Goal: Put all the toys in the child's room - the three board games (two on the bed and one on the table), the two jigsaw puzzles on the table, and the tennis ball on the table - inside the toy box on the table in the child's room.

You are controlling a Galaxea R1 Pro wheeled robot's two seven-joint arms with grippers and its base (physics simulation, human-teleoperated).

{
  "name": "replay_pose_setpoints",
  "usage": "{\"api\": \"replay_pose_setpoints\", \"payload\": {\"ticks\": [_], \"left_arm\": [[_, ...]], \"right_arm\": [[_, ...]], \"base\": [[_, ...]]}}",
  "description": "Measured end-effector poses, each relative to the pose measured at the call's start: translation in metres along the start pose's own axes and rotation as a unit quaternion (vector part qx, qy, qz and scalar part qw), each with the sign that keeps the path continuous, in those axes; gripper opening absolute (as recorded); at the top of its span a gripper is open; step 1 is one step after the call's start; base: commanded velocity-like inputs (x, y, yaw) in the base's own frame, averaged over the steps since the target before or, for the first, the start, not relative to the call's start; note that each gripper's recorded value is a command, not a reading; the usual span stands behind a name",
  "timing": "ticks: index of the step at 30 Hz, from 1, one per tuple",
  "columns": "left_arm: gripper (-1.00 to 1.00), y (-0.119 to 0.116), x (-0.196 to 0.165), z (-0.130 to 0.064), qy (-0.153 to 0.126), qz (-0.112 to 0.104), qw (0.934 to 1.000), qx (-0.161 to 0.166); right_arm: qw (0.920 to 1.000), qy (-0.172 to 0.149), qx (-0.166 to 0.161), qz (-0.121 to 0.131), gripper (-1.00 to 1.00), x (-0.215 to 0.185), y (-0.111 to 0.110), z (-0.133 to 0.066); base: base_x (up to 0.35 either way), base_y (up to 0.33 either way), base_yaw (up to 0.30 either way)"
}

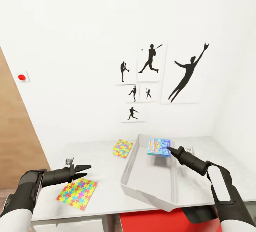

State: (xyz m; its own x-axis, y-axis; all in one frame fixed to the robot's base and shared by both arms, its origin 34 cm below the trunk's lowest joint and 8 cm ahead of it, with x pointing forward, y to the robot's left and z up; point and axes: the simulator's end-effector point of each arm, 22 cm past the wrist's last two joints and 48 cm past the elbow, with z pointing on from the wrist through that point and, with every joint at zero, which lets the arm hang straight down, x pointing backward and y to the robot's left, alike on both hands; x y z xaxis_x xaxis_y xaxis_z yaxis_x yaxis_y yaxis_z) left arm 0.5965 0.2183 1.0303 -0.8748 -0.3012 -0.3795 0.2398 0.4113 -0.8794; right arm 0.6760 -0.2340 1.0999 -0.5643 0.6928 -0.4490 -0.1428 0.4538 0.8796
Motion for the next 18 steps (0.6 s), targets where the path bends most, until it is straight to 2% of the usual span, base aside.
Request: {"api": "replay_pose_setpoints", "payload": {"ticks": [4, 18], "left_arm": [[1.0, 0.0001, 0.0, 0.0, 0.0, 0.0, 1.0, 0.0], [1.0, 0.0002, -0.0001, 0.0, 0.0, 0.0, 1.0, -0.001]], "right_arm": [[1.0, 0.0, 0.0, 0.0, -1.0, 0.0001, -0.0003, 0.0001], [1.0, 0.0, 0.001, -0.001, -1.0, 0.0, -0.0003, 0.0001]], "base": [[0.004, -0.164, 0.001], [0.042, -0.054, 0.0]]}}
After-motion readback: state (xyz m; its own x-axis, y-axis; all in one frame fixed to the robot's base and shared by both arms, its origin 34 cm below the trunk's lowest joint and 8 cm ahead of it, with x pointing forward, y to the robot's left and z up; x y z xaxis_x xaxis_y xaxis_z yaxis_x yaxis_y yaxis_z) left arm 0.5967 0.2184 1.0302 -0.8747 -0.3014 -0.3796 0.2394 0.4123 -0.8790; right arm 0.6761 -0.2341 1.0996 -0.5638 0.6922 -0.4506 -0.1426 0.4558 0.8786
